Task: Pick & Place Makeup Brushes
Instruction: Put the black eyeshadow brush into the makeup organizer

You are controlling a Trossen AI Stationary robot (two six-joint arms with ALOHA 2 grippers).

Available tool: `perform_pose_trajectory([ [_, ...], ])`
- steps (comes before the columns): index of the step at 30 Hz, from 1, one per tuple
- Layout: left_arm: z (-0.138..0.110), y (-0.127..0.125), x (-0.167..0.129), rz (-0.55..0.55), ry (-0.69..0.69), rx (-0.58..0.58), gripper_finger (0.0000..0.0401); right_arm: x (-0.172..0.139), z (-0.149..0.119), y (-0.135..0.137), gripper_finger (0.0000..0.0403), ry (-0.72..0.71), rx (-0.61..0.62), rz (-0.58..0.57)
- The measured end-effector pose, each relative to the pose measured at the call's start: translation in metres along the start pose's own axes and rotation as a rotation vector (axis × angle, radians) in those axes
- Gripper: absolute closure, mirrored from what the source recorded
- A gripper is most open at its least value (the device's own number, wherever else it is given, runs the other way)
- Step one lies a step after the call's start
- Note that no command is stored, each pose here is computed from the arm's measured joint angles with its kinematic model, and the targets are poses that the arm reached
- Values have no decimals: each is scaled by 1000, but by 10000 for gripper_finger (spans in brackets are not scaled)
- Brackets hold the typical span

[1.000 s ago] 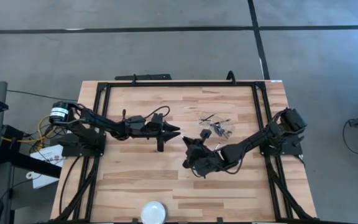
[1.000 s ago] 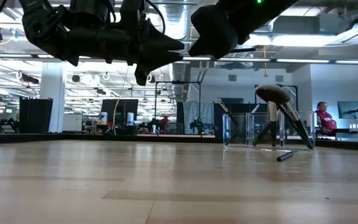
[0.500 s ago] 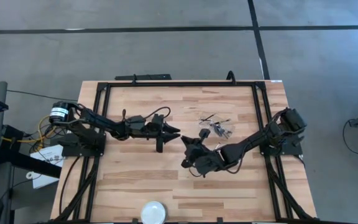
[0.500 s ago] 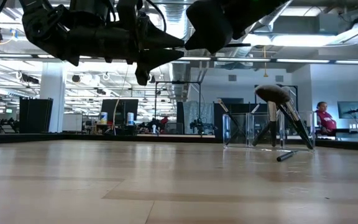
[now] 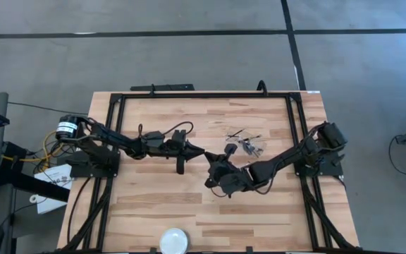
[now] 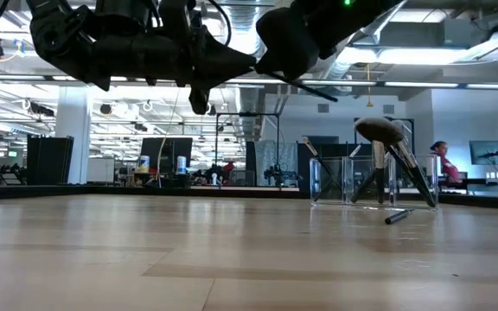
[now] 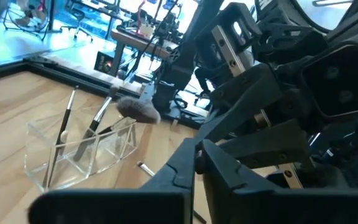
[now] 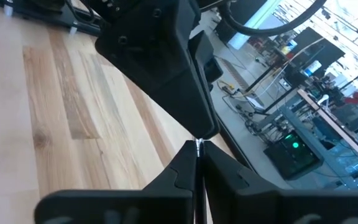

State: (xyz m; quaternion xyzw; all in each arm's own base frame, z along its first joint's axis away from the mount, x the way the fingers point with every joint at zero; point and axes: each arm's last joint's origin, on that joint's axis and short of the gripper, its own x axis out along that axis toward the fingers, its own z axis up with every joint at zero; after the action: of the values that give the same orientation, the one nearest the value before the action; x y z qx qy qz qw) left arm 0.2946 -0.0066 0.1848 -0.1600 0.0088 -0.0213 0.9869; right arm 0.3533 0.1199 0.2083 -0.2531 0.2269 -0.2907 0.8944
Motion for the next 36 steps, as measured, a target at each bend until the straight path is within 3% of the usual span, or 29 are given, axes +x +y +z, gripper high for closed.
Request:
perform_pose_trajectory([
  [4,0,0,0,-11,-4,44,381,0,-2,0,382,15,-27,6],
  [9,3,2,0,-15,-21,66,390,-6,-5,2,357,37,-133,-75],
  [16,18,22,5,55,-48,80,390,-39,7,-2,335,-14,-238,-73],
  [22,38,23,30,83,11,162,389,-82,24,-36,330,-46,-160,-195],
  [26,40,26,55,93,75,205,389,-107,24,-61,330,-72,-39,-177],
  [31,25,37,86,111,128,205,389,-123,6,-88,330,-52,118,-137],
  [36,6,45,96,185,164,218,386,-126,-15,-97,330,25,228,-90],
])
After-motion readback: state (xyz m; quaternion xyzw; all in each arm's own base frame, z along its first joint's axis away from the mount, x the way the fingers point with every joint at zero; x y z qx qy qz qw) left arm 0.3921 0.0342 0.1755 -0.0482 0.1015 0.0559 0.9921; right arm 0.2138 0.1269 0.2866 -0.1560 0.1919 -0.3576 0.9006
